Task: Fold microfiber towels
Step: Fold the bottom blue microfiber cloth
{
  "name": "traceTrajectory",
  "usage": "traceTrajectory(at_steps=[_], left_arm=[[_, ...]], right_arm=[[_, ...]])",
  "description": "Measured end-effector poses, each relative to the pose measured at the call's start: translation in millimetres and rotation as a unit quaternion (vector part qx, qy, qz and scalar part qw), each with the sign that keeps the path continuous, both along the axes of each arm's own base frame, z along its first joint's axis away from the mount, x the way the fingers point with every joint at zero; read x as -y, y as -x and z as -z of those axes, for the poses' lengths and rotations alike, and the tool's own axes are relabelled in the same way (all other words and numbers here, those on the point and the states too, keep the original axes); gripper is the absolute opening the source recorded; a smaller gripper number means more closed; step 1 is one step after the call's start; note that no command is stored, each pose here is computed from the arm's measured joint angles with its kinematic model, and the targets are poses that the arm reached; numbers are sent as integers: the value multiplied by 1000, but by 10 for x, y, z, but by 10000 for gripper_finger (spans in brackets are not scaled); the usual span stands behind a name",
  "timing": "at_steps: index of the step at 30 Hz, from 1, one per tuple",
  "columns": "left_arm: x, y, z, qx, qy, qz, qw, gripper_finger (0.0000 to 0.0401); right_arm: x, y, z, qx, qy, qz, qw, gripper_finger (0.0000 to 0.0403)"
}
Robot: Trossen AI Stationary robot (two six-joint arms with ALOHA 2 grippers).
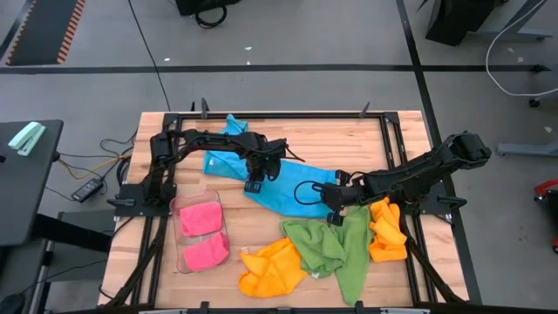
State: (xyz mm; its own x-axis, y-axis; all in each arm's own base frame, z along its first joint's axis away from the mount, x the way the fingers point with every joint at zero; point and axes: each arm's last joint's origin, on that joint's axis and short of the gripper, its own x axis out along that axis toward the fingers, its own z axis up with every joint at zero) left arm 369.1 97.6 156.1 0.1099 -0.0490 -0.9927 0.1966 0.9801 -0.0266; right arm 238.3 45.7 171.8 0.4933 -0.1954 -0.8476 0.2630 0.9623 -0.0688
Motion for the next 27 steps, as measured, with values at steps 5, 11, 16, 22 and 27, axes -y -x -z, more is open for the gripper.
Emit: traceTrajectory(at_steps=[5, 11, 16, 22, 27], left_arm=[[6, 33, -22, -15, -10, -3, 1000, 11], [28, 112, -174, -31, -43, -5, 999, 7], [10, 142, -269, -36, -103, -17, 994, 5], [-46, 75, -237, -12, -132, -23, 991, 14], [-66, 73, -247, -19, -172, -15, 985, 5]], right_arm=[[1, 3, 1, -1, 0, 0, 1000, 44], [4, 18, 8, -10, 2, 1, 1000, 44], [32, 12, 7, -9, 5, 7, 1000, 44], [150, -7, 6, -7, 10, 34, 999, 44], [239, -15, 5, -8, 18, 53, 998, 44]])
